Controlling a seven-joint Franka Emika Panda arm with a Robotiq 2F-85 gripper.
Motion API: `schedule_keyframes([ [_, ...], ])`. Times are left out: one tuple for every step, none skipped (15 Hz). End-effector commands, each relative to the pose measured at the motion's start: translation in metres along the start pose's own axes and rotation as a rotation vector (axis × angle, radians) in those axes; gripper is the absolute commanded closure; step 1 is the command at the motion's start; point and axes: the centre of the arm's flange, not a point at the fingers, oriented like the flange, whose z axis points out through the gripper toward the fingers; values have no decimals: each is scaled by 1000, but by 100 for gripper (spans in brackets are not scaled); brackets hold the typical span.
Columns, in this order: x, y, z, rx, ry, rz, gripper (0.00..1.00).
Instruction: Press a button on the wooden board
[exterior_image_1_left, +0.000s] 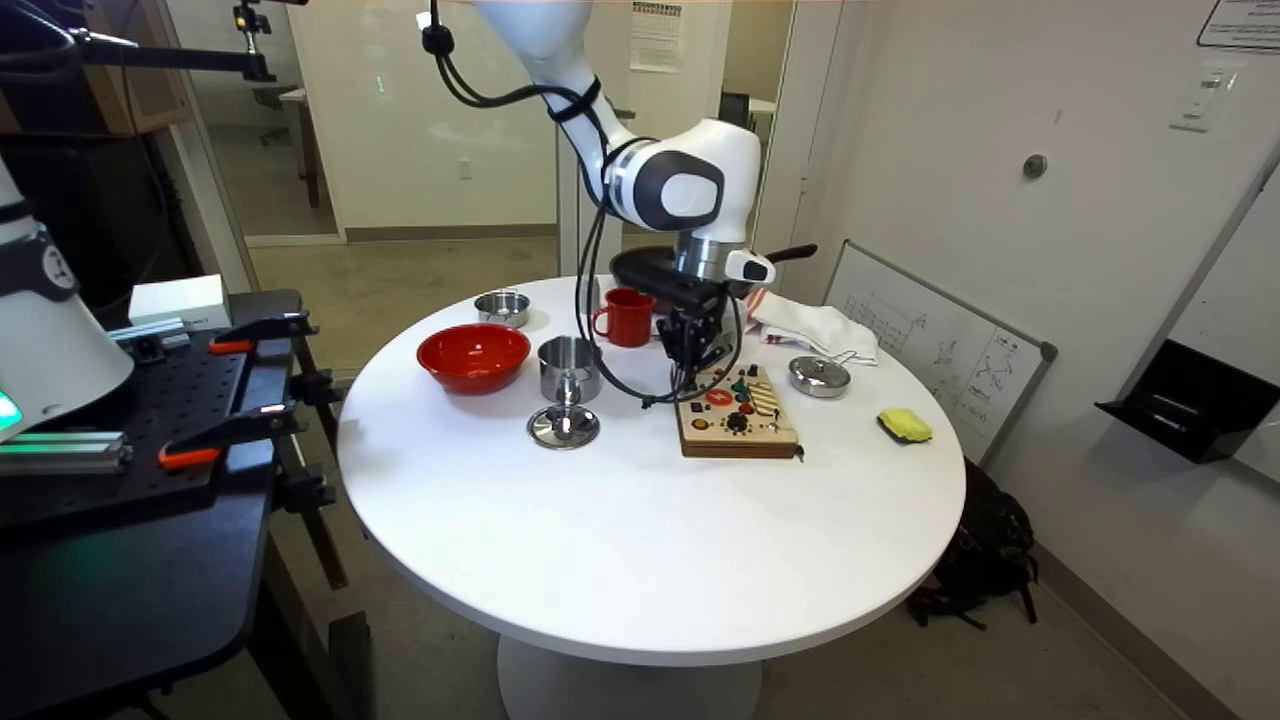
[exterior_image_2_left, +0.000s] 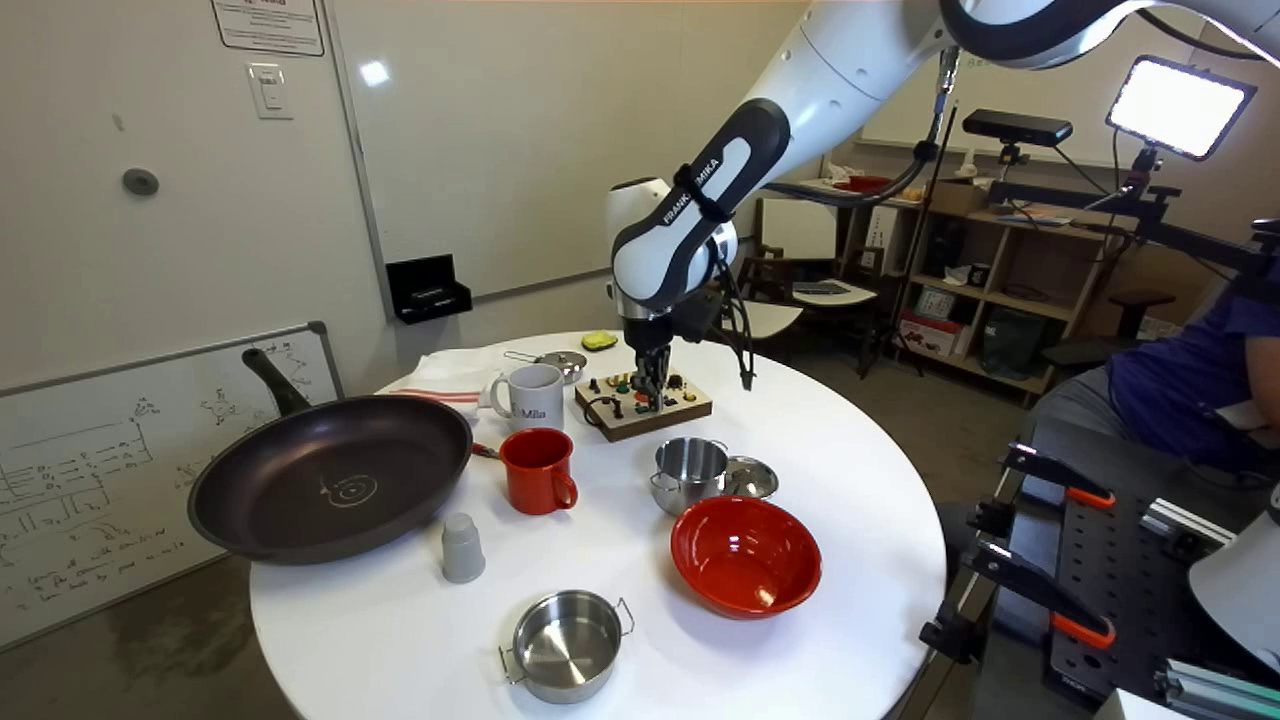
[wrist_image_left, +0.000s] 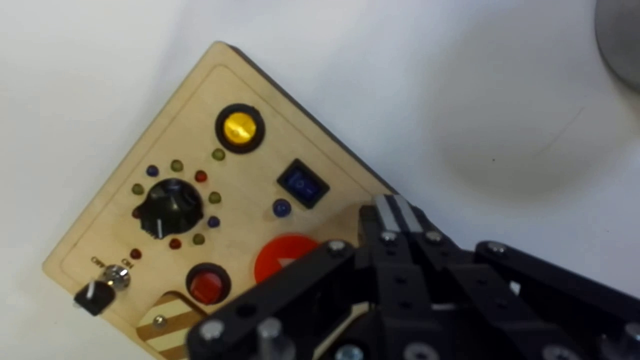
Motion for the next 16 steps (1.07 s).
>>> schedule_keyframes([
  [12, 2, 4, -8, -23, -20, 96],
  [13, 2, 1, -14, -21, -17, 96],
  [14, 2, -3, -18, -16, -19, 96],
  [15, 2, -5, -23, -12, -22, 96],
  [16, 1, -9, -30, -7, -24, 97],
  [17, 1, -12, -38, -2, -27, 96],
  [19, 1, -14, -42, 3, -31, 97],
  [20, 1, -16, -46, 5, -33, 97],
  [22, 1, -16, -50, 5, -34, 97],
  [22, 1, -17, -49, 5, -36, 97],
  [23, 1, -16, -50, 5, -38, 96],
  [23, 1, -16, -52, 3, -37, 96],
  [23, 2, -15, -53, 1, -36, 96],
  [23, 2, -14, -51, -2, -37, 96],
  [23, 2, -13, -49, -2, -40, 96],
  [23, 2, -10, -46, -3, -43, 96],
])
